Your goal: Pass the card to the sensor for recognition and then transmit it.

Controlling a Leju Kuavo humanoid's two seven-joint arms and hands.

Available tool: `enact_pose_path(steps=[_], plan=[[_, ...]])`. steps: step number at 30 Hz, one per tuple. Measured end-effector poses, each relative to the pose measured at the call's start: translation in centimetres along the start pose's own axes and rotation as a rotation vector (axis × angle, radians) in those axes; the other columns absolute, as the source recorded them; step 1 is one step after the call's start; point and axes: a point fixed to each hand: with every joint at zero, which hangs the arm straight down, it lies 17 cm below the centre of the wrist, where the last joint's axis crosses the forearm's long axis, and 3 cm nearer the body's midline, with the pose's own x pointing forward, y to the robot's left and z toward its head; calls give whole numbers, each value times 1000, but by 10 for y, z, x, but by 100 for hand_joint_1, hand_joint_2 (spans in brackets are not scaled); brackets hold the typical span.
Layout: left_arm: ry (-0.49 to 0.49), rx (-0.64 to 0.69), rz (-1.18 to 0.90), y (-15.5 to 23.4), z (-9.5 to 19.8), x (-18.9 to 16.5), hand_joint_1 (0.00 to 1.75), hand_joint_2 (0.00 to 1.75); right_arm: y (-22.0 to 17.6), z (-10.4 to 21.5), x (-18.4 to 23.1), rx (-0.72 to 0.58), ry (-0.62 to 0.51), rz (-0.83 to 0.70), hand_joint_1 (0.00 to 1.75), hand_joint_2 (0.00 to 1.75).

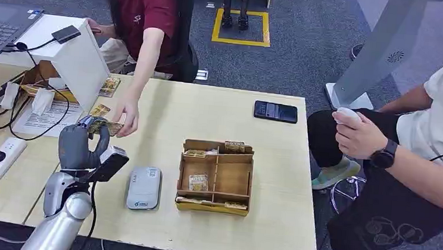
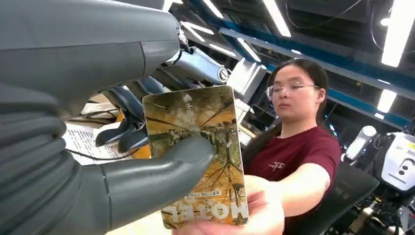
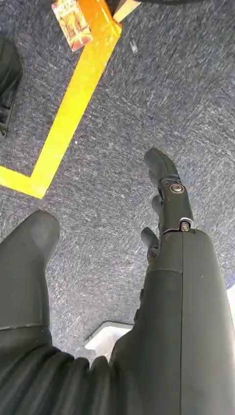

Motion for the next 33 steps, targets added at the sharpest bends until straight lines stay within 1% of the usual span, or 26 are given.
enact_pose_path(steps=[7, 8, 13, 18, 21, 29, 31, 33], plan=[[2, -9, 4, -4, 5, 1, 175, 175, 2, 1, -3, 3, 3, 2, 0, 175], [1, -10, 3, -4, 6, 1, 0, 175, 2, 1, -2, 3, 2, 2, 0, 175], [2, -12, 4, -5, 8, 1, 0, 175, 2, 1, -2, 3, 0, 3, 0, 175], [68, -5, 55, -6, 8, -7, 0, 175, 2, 1, -4, 0, 5, 3, 0, 175], [88, -12, 73, -9, 8, -7, 0, 175, 1, 1, -5, -2, 6, 2, 0, 175], [103, -27, 99, -15, 9, -5, 0, 175, 3, 2, -7, 0, 9, 2, 0, 175], [111, -50, 140, -19, 10, -5, 0, 175, 3, 2, -7, -1, 10, 1, 0, 175], [96, -86, 242, -25, 13, 4, 0, 175, 3, 2, -7, -2, 7, -3, 0, 175]])
